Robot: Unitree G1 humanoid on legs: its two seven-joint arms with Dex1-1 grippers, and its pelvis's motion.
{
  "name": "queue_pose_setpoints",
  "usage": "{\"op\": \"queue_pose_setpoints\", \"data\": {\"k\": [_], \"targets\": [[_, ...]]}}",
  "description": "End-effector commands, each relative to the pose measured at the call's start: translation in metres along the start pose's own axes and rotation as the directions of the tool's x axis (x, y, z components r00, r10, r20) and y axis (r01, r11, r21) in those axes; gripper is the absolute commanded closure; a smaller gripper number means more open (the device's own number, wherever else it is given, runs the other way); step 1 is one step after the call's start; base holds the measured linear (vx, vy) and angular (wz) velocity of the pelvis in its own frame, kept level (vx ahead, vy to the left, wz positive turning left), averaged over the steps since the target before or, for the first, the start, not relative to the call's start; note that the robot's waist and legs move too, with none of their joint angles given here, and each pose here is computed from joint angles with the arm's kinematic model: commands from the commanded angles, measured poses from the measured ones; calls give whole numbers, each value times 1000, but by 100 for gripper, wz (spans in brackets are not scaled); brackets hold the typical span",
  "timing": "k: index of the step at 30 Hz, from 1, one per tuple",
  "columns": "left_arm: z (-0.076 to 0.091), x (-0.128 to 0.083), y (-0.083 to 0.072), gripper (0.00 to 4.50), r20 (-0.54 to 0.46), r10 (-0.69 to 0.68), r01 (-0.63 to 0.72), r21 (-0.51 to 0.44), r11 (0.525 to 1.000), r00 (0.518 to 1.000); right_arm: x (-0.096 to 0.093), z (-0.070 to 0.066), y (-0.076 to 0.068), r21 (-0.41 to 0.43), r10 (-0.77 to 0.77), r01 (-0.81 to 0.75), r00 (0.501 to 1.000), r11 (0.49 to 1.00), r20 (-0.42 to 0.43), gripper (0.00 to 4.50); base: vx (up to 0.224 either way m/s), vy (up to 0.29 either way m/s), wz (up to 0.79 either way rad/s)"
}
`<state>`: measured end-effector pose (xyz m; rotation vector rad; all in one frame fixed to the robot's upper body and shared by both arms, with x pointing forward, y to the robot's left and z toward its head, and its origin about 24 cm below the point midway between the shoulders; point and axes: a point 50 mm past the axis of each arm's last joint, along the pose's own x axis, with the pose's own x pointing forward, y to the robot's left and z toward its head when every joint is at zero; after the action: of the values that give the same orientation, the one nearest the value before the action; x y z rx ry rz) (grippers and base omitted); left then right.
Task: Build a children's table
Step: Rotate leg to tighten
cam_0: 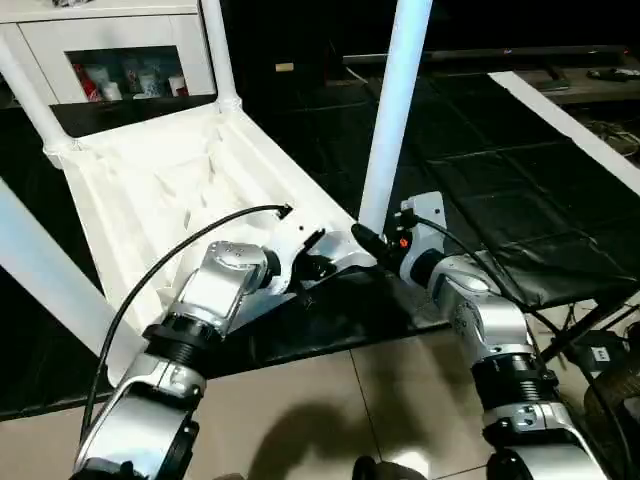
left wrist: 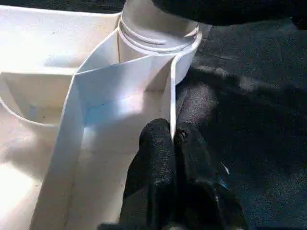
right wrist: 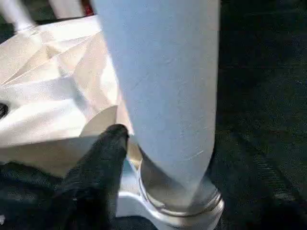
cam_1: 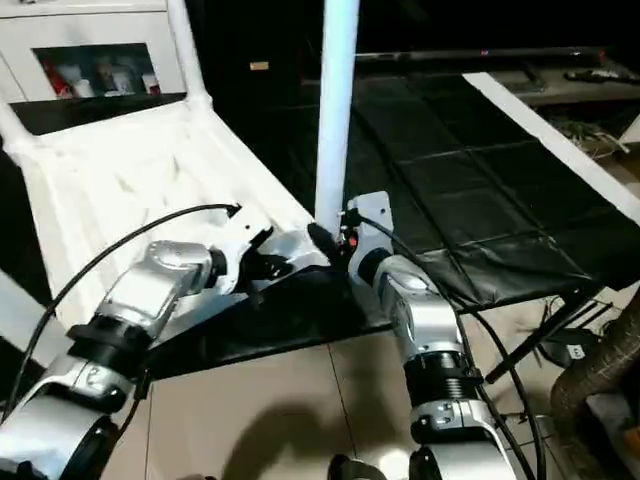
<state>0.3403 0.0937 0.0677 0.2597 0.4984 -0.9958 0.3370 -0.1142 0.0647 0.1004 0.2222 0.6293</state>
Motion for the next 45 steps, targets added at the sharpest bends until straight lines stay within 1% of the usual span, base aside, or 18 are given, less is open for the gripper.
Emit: {"op": "queue_pose_setpoints", "data": {"k": [1,3,4,5,6,10,12,16,17,18,20,25,26,29,36,37,39,45], "targets": [[3,5,-10,450,11,-91,90,35,995,996,3,-8,16,7,135,-135,990,991,-31,123,0,0,0],[1,2,-9,450,0,-106,106,50,993,994,-5,-8,10,-16,167,-168,985,986,-33,101,0,0,0],[-2,-3,-9,450,-18,-144,145,76,987,989,-16,-6,1,-48,216,-218,976,975,-42,96,0,0,0],[-3,-3,-9,450,-20,-148,149,80,986,989,-17,-6,1,-51,222,-224,974,973,-43,90,0,0,0],[-7,-9,-8,450,-54,-191,196,109,975,980,-30,-3,-9,-87,275,-281,959,956,-67,79,0,0,0],[-10,-12,-9,450,-75,-227,235,132,963,971,-39,-1,-16,-118,315,-324,945,939,-87,49,0,0,0],[-14,-18,-11,450,-133,-315,336,191,922,940,-54,7,-27,-157,388,-407,911,900,-136,14,0,0,0],[-15,-21,-14,450,-161,-379,408,233,883,911,-62,11,-30,-172,451,-479,875,861,-177,4,0,0,0],[-14,-23,-17,450,-176,-430,464,264,846,885,-68,14,-30,-173,510,-546,834,820,-213,4,0,0,0],[-14,-24,-17,450,-181,-440,474,268,839,880,-69,15,-30,-171,526,-564,821,808,-222,4,0,0,0],[-12,-25,-20,450,-207,-473,516,302,802,856,-73,17,-27,-165,593,-639,763,751,-256,4,0,0,0],[-12,-27,-21,450,-261,-507,570,346,746,822,-74,17,-24,-138,665,-716,690,684,-286,4,0,0,0],[-12,-28,-22,450,-281,-520,591,354,725,807,-74,17,-23,-128,681,-733,672,668,-292,20,0,0,0],[-12,-29,-25,450,-302,-536,615,367,698,788,-71,17,-21,-96,706,-754,646,650,-289,30,0,0,0],[-12,-29,-26,450,-316,-547,632,382,675,775,-71,13,-17,-60,743,-793,593,607,-310,91,0,0,0],[-12,-30,-27,450,-322,-550,637,385,667,771,-72,11,-16,-48,759,-808,570,587,-316,91,0,0,0],[-12,-30,-27,450,-325,-551,639,387,664,769,-72,11,-14,-34,772,-819,553,573,-314,107,0,0,0],[-13,-30,-27,450,-329,-552,642,389,661,767,-71,9,-11,-8,793,-836,523,548,-313,159,0,0,0]]}}
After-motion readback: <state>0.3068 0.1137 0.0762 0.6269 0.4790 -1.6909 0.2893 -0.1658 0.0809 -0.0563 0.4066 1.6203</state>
